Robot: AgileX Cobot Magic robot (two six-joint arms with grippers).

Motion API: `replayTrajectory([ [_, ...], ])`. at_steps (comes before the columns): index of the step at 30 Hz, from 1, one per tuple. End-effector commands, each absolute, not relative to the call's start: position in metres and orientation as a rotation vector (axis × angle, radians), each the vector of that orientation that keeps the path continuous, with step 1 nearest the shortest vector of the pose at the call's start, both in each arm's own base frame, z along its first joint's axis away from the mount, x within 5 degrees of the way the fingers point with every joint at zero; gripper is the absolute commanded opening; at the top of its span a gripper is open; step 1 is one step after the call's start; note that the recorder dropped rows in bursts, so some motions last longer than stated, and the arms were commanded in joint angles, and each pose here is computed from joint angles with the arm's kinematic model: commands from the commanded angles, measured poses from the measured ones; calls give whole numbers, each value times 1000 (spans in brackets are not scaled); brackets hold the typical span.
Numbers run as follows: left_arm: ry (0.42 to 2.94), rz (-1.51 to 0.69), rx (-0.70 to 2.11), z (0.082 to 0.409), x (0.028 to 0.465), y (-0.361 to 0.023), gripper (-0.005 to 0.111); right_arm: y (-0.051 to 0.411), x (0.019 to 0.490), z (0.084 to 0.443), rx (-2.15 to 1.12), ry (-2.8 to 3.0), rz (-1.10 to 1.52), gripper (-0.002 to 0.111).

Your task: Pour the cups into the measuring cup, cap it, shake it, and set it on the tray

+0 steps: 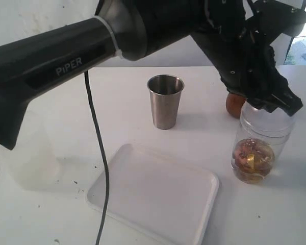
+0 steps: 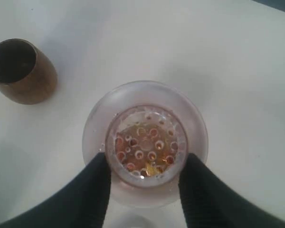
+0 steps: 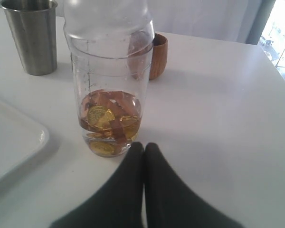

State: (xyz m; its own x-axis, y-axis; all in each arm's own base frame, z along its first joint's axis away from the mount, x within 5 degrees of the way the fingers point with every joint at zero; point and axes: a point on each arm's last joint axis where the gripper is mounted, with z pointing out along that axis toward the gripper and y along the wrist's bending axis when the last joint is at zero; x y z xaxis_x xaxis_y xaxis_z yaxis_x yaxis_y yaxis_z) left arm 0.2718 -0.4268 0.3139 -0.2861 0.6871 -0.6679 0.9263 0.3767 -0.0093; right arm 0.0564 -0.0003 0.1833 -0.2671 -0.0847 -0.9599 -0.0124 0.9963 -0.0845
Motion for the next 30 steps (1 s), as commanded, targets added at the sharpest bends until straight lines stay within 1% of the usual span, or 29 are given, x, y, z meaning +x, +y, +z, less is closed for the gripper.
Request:
replayTrajectory([
  [1,2048,-519,1389,320,271,-425,35,0,57,183,-73,1839,-68,0],
  [3,2045,-514,1388,320,271,-425,45,0,57,183,-73,1839,-68,0],
  [5,2038,-517,1382,320,272,-426,52,0,57,183,-73,1839,-68,0],
  [10,2017,-525,1364,322,273,-427,62,0,57,183,-73,1839,-68,0],
  [17,2003,-527,1362,325,272,-426,63,0,57,183,-73,1839,-68,0],
  [21,1970,-533,1358,343,268,-420,63,0,57,183,-73,1839,-68,0],
  [22,1981,-541,1346,351,265,-415,61,0,57,183,-73,1839,-68,0],
  [23,2007,-543,1343,361,260,-408,51,0,57,183,-73,1839,-68,0],
  [24,2016,-533,1343,364,258,-405,45,0,57,183,-73,1839,-68,0],
  [25,2049,-507,1325,372,255,-397,26,0,57,183,-73,1839,-68,0],
  [26,2056,-500,1323,377,253,-393,17,0,57,183,-73,1839,-68,0],
  [27,2057,-486,1329,385,250,-386,0,0,57,183,-73,1839,-68,0],
  [30,2069,-490,1317,401,242,-375,0,0,57,183,-73,1839,-68,0],
])
